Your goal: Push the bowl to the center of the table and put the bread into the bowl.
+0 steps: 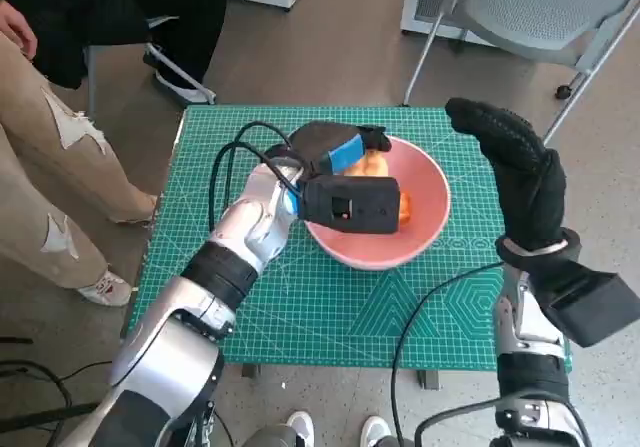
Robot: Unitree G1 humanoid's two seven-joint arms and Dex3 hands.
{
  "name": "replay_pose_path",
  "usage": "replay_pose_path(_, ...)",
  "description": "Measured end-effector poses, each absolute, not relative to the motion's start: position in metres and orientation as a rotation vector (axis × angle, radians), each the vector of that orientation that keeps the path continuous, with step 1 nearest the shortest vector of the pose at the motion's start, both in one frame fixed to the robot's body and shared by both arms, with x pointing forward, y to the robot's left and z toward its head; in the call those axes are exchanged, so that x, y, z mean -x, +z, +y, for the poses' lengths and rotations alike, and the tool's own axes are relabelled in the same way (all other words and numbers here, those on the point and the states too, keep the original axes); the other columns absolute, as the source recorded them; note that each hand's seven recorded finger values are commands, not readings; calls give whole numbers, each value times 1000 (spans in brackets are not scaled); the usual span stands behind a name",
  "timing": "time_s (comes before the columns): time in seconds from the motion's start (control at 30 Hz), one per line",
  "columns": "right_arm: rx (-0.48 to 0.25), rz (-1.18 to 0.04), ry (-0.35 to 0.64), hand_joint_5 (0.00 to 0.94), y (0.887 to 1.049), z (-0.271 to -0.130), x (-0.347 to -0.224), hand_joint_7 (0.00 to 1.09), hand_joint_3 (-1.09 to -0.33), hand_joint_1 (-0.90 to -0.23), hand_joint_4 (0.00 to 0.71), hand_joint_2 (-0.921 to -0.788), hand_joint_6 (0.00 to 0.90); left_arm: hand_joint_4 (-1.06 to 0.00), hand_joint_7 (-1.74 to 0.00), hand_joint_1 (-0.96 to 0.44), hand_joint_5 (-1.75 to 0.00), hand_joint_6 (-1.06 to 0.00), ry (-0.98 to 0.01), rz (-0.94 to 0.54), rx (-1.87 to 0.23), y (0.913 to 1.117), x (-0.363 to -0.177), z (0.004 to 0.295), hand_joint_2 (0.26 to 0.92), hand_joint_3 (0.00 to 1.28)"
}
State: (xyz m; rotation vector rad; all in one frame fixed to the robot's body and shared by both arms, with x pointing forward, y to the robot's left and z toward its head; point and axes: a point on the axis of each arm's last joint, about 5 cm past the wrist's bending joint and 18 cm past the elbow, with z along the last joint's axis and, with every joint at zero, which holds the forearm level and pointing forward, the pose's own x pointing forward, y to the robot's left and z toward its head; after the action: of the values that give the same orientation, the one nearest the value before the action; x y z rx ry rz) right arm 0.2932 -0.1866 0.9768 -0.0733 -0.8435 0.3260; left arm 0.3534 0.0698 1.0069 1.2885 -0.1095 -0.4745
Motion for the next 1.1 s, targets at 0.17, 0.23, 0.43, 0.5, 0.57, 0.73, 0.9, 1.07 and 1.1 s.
replay_pose_path(0.17,73,-842,326,3,977,-185,-293,506,-782,-661,218,-921,-1,-1,-14,-535,-2,-107,-486,-114,-1293,1009,-353,70,800,63)
replay_pose_path(0.23,73,-842,326,3,976,-185,-293,506,-782,-661,219,-921,-1,0,-9,-555,0,-103,-491,-123,-1293,1010,-353,70,818,45)
replay_pose_path(0.43,80,-840,327,2,976,-184,-293,506,-781,-664,219,-921,-1,1,-7,-586,1,-101,-506,-154,-1272,1013,-351,73,835,28)
replay_pose_path(0.5,81,-840,326,2,976,-184,-293,506,-781,-664,219,-921,-1,1,-8,-606,1,-96,-510,-168,-1262,1015,-350,74,842,27)
replay_pose_path(0.57,81,-839,326,2,976,-184,-293,506,-781,-664,219,-921,-1,1,-11,-613,1,-97,-514,-185,-1242,1017,-349,76,844,24)
replay_pose_path(0.73,80,-838,324,2,976,-184,-294,506,-781,-664,219,-921,-1,1,-13,-631,1,-98,-521,-241,-1154,1025,-343,89,860,24)
replay_pose_path(0.9,78,-839,324,0,977,-184,-294,506,-782,-665,215,-921,-1,1,-18,-651,1,-112,-515,-319,-1053,1041,-335,108,901,36)
replay_pose_path(1.07,76,-840,323,0,978,-184,-295,506,-782,-666,214,-921,-1,-2,-34,-639,-1,-148,-499,-404,-900,1058,-328,135,918,60)
replay_pose_path(1.1,76,-840,323,0,979,-184,-295,506,-781,-665,214,-921,-1,-5,-37,-636,-2,-155,-492,-418,-859,1060,-327,141,918,66)
